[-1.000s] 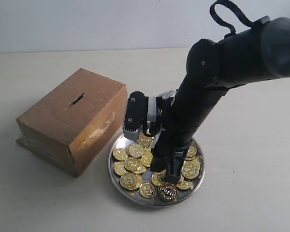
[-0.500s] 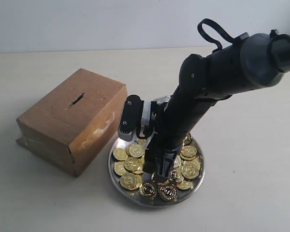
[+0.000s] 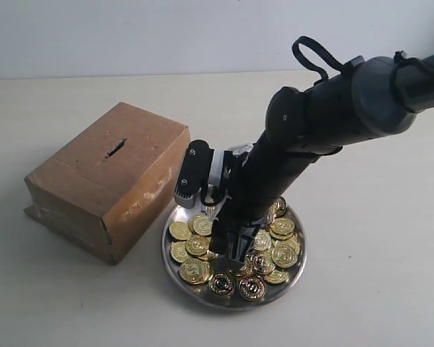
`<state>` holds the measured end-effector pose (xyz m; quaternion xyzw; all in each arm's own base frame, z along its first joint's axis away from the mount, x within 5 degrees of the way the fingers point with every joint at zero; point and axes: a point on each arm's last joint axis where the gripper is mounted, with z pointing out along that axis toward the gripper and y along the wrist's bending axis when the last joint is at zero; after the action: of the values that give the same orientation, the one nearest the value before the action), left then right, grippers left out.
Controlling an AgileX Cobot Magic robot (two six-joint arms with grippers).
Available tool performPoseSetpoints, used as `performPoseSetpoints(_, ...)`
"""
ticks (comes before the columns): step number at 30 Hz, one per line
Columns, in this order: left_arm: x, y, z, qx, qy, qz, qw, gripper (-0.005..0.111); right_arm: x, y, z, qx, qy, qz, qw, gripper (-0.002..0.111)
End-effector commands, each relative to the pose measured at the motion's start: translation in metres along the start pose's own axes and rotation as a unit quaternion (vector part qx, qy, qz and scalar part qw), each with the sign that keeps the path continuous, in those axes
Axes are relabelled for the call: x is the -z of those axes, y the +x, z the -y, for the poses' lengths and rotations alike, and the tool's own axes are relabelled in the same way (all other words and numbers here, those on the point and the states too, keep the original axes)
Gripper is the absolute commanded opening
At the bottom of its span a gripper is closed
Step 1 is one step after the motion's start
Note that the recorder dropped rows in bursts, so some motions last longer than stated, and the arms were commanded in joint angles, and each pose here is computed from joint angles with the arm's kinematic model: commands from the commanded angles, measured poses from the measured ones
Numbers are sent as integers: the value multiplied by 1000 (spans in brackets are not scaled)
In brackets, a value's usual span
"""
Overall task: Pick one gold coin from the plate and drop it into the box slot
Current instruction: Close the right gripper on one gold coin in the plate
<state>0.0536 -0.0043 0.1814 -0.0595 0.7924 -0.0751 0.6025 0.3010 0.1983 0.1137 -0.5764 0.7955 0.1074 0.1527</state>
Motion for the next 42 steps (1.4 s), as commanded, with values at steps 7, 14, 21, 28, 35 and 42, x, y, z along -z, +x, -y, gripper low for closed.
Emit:
performPoseSetpoints(7, 0, -1, 0, 2, 1, 4, 1000, 0, -5, 0, 1, -1, -1, 1, 1000, 54)
performPoseSetpoints(14, 0, -1, 0, 2, 1, 4, 1000, 0, -9, 2, -1, -2, -12, -7, 1000, 54)
performPoseSetpoints(21, 0, -1, 0, 2, 1, 4, 1000, 0, -13, 4, -1, -4, -16, -11, 1000, 45)
performPoseSetpoints(28, 0, -1, 0, 2, 1, 4, 1000, 0, -13, 4, -1, -4, -17, -12, 1000, 30)
performPoseSetpoints(35, 0, -1, 0, 2, 1, 4, 1000, 0, -12, 4, -1, -4, -16, -11, 1000, 15)
performPoseSetpoints(42, 0, -1, 0, 2, 1, 4, 1000, 0, 14, -6, -4, 6, -10, 10, 1000, 15)
